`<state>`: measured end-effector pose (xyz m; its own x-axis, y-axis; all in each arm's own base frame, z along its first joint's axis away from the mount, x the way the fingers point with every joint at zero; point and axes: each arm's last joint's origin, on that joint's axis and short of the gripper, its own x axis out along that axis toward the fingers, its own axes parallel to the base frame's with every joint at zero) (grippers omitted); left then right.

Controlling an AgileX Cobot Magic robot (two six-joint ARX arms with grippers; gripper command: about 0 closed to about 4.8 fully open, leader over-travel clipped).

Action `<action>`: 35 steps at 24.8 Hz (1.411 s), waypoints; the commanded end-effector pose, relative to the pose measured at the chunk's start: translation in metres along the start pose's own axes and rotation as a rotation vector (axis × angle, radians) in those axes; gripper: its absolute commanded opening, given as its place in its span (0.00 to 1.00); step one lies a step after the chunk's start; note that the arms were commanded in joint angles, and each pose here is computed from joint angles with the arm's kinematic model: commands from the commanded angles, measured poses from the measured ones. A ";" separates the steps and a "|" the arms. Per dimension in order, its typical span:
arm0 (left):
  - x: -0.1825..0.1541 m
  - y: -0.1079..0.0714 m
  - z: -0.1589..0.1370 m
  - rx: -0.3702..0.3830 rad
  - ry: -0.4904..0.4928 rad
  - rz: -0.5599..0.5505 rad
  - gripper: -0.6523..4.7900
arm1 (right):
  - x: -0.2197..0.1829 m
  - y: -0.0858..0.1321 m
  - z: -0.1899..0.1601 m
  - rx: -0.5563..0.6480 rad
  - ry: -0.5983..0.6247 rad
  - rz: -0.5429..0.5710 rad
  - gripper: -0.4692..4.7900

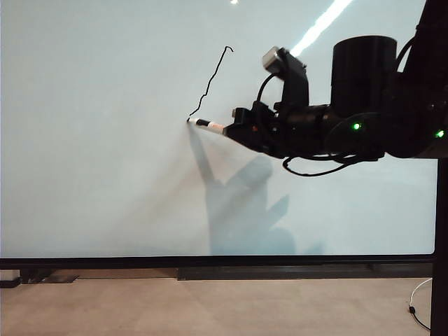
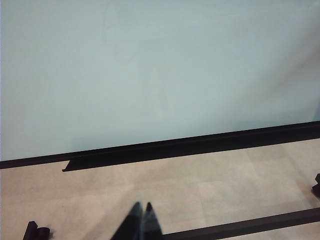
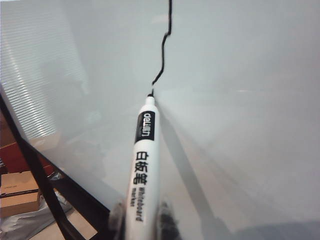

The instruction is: Pick up the pen on the shelf to the right of the whiteboard and draw a triangle.

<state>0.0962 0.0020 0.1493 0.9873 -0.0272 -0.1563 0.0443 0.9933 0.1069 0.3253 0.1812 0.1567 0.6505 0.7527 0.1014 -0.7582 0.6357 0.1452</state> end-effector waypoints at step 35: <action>0.000 0.000 0.001 0.001 -0.001 -0.003 0.11 | 0.022 0.012 -0.026 0.043 0.054 0.029 0.08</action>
<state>0.0962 0.0020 0.1493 0.9873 -0.0268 -0.1564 0.0439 0.9933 0.1069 0.3281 0.2072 0.1314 0.6243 0.7806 0.0302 -0.7713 0.6098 0.1823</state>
